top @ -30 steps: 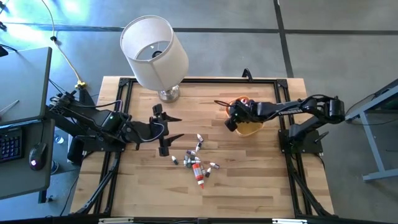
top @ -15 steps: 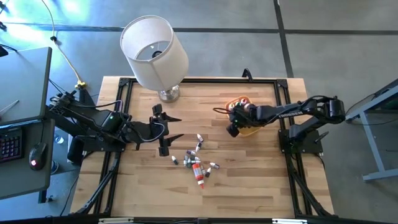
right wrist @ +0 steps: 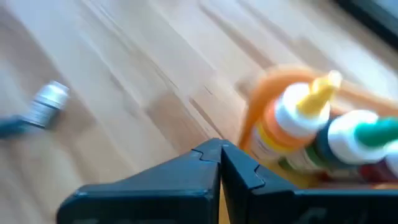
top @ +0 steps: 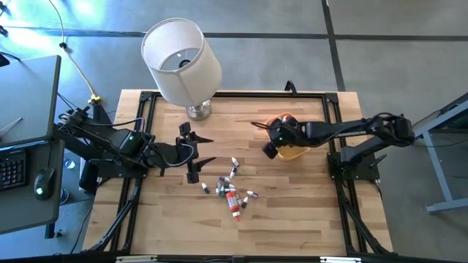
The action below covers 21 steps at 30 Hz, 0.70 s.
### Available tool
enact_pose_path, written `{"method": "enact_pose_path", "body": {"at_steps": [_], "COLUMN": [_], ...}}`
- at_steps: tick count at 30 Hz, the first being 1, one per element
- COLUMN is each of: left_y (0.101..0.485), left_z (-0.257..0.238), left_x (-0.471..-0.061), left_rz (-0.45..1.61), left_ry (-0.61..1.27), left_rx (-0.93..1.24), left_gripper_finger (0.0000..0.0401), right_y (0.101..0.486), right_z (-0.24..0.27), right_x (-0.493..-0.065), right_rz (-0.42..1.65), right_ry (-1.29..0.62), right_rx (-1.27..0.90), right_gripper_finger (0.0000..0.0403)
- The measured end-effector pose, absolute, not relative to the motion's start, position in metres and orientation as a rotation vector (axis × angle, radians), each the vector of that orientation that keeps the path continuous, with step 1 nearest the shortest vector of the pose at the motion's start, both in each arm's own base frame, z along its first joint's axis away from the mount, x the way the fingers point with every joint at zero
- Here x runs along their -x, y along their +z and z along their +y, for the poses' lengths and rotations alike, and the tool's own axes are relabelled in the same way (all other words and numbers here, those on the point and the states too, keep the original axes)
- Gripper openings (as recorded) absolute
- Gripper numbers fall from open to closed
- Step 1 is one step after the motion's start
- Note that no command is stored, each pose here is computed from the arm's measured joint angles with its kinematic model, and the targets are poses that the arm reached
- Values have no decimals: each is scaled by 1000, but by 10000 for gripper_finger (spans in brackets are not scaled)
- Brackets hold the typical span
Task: Pick & Place food coloring
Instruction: Put the large orange food coloring bottle into the yellow bin
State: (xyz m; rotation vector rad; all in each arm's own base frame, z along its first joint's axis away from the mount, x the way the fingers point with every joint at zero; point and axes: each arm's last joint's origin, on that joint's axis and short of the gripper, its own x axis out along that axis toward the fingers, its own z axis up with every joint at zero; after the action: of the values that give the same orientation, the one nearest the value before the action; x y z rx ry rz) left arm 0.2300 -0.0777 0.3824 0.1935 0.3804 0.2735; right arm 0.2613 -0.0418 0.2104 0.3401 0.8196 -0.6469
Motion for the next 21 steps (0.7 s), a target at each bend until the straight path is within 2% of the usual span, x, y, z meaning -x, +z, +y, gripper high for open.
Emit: {"method": "enact_pose_path", "body": {"at_steps": [5, 11, 16, 21], "left_y": [377, 361, 351, 337], "left_z": [-79, -76, -76, -81], "left_x": [-228, -218, -215, -215], "left_rz": [431, 600, 657, 758], "left_ry": [211, 240, 281, 100], "left_rx": [-137, -35, 21, -33], "left_gripper_finger": [250, 250, 250, 250], "right_y": [242, 248, 248, 227], "right_z": [-6, 57, 89, 91], "right_x": [-278, -292, -304, -320], "right_rz": [701, 561, 403, 406], "right_ry": [-407, -77, -37, -58], "right_rx": [-238, -69, -65, -63], "right_gripper_finger": [0, 0, 9, 58]}}
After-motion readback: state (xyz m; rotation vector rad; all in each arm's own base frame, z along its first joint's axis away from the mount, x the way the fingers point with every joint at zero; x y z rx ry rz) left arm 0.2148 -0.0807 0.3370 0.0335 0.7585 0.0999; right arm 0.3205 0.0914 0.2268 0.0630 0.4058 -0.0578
